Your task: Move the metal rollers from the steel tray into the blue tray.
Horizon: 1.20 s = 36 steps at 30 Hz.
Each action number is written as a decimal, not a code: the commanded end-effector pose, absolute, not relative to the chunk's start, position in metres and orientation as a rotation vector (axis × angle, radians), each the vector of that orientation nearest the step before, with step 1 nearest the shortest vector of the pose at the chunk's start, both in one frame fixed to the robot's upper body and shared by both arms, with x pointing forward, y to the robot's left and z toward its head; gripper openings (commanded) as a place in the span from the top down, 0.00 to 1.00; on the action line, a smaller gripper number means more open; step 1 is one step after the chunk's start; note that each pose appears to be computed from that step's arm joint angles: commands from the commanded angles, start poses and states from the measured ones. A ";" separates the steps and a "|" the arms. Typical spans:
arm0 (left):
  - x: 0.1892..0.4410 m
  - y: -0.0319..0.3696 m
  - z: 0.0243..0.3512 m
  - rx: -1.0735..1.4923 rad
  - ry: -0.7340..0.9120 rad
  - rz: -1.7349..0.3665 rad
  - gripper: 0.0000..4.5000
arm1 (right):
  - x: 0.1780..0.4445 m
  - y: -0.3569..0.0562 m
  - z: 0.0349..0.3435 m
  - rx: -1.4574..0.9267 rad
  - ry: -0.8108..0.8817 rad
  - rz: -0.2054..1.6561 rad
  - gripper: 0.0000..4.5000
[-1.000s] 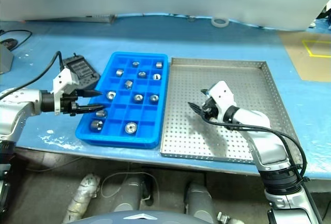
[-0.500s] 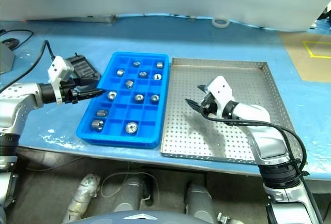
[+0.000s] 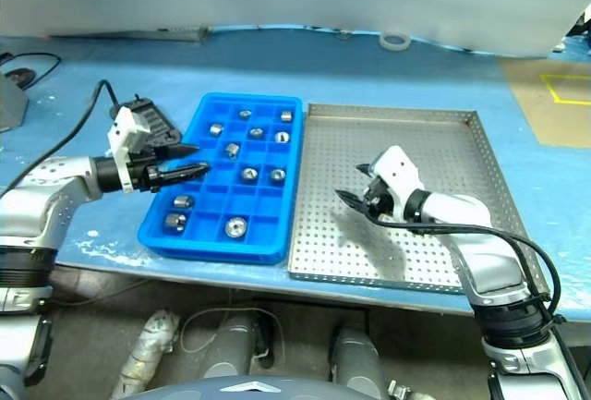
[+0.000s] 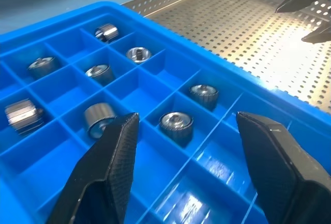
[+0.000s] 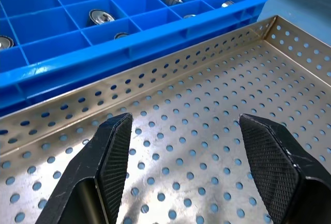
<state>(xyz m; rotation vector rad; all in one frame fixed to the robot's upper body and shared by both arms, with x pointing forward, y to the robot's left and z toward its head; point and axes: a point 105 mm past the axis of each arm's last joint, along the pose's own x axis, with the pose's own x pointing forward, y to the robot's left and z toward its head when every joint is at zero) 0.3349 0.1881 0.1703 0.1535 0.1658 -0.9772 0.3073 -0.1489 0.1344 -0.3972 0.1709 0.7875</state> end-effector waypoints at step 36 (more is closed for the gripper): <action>0.349 0.145 0.177 0.173 0.082 -1.114 0.30 | 0.300 -0.170 0.156 -0.432 0.116 0.670 0.23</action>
